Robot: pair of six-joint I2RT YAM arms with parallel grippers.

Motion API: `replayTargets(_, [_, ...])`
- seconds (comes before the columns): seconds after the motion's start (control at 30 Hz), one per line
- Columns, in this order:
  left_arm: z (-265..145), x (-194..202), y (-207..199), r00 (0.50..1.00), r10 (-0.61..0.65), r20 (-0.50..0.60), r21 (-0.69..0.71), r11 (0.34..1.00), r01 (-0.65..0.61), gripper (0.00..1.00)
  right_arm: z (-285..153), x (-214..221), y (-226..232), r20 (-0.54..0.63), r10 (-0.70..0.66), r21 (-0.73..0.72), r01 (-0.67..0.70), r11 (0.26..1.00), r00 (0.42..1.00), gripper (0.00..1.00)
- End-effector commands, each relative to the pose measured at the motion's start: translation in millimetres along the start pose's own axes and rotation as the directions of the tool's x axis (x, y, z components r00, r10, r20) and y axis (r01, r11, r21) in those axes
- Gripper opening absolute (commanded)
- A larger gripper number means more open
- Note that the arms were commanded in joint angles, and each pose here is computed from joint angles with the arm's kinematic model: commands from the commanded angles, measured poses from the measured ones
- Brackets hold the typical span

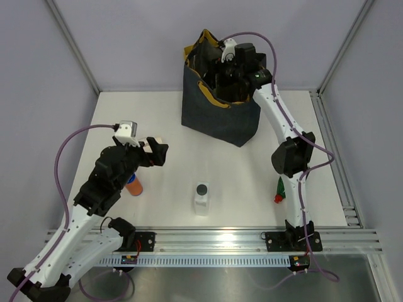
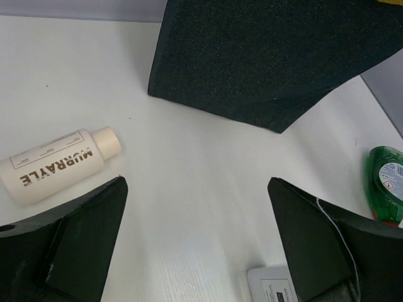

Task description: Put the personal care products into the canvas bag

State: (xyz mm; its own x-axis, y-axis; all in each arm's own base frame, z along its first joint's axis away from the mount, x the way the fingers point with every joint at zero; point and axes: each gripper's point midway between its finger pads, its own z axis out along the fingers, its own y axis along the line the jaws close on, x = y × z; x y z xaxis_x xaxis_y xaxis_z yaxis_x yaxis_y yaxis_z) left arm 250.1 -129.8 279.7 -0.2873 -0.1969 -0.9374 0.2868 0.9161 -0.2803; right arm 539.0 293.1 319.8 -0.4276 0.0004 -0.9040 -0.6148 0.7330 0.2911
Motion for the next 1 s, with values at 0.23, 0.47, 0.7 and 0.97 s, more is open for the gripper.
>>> replayTargets(0.23, [8, 8, 10, 0.999, 0.040, -0.021, -0.042, 0.998, -0.041, 0.99, 38, 15, -5, -0.005, -0.334, 0.087, 0.333, 0.939, 0.943, 0.00])
replayTargets(0.47, [24, 25, 19, 0.982, 0.142, -0.126, -0.073, 0.986, -0.151, 0.99, 60, 67, -21, -0.133, -0.343, 0.053, 0.352, 0.934, 0.930, 0.13])
replayTargets(0.7, [44, 43, 30, 0.952, 0.197, -0.234, -0.114, 0.967, -0.228, 0.99, 49, 77, -9, -0.168, -0.341, -0.015, 0.344, 0.939, 0.925, 0.78])
replayTargets(0.97, [70, 58, 48, 0.854, 0.311, -0.417, -0.141, 0.906, -0.398, 0.99, 10, 36, 20, -0.092, -0.304, -0.095, 0.296, 0.950, 0.948, 0.99])
